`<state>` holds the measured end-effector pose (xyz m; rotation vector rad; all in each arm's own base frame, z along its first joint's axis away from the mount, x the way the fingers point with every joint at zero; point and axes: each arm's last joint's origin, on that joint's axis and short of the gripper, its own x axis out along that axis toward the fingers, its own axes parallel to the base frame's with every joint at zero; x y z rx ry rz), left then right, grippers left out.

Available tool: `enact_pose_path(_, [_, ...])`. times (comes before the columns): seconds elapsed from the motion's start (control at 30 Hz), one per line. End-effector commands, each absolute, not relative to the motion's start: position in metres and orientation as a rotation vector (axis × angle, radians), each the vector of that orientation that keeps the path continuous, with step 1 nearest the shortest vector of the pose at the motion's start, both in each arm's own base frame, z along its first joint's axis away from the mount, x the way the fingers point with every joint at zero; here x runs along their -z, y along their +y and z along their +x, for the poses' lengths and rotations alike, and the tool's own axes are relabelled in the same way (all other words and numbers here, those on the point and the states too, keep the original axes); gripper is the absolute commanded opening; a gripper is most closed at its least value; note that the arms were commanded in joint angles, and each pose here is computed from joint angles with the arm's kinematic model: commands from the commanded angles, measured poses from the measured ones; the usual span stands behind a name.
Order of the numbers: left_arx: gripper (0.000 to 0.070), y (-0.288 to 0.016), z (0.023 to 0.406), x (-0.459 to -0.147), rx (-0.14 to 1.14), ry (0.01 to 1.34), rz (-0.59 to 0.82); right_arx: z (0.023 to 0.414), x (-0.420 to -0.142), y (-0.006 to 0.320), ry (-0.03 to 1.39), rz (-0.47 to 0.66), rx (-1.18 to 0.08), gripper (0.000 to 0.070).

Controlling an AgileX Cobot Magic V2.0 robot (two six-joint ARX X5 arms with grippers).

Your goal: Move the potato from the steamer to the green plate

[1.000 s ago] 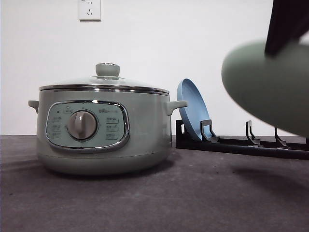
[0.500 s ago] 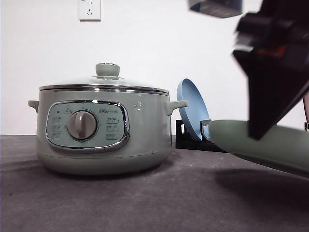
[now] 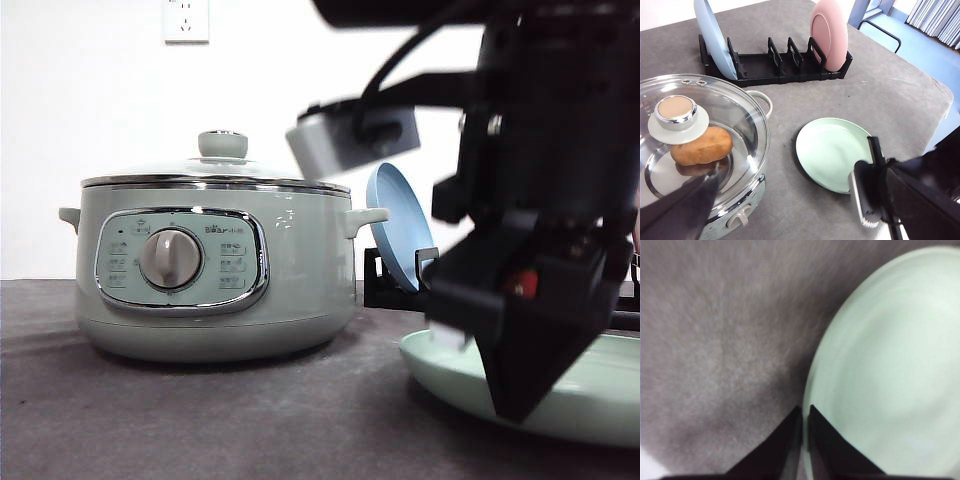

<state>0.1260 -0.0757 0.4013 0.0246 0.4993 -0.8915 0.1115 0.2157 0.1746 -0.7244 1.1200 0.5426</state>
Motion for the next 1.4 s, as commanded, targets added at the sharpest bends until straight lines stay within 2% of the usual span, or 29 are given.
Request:
enact_pose_path(0.0, [0.0700,-0.077,0.126,-0.407,0.904,0.473,0.028,0.109,-0.173,0.220,1.116,-0.713,-0.535,0.0037])
enact_pose_path(0.07, [0.0700,-0.077,0.126,-0.407,0.904,0.473,0.028,0.108,-0.174,0.220,1.114,-0.700,-0.532,0.0120])
enact_pose_path(0.17, [0.0700,-0.077,0.126,-0.407,0.904,0.473,0.028,0.109,-0.181,0.219,1.112,-0.667,-0.529,0.0303])
enact_pose_path(0.23, [0.0700,-0.077,0.126,-0.407,0.904,0.473,0.028,0.109,-0.189,0.217,1.113,-0.629,-0.546,0.0378])
enact_pose_path(0.3, [0.0700,-0.077,0.126,-0.407,0.904,0.473,0.028,0.109,-0.198,0.215,1.115,-0.579,-0.580,0.0412])
enact_pose_path(0.47, [0.0700,-0.077,0.126,-0.407,0.904,0.473,0.028,0.113,-0.228,0.206,1.141,-0.383,-0.701,0.0441])
enact_pose_path(0.6, [0.0700,-0.077,0.126,-0.407,0.904,0.473,0.028,0.119,-0.259,0.191,1.093,-0.244,-0.753,0.0555])
enact_pose_path(0.97, [0.0700,-0.077,0.126,-0.407,0.904,0.474,0.029,0.120,-0.337,0.120,0.800,0.010,-0.652,0.0567])
enact_pose_path(1.23, [0.0700,-0.077,0.126,-0.407,0.904,0.472,0.030,0.086,-0.354,0.057,0.679,0.059,-0.450,0.0568])
enact_pose_path(1.37, [0.0700,-0.077,0.126,-0.407,0.904,0.473,0.029,0.065,-0.358,0.039,0.617,0.119,-0.423,0.0594])
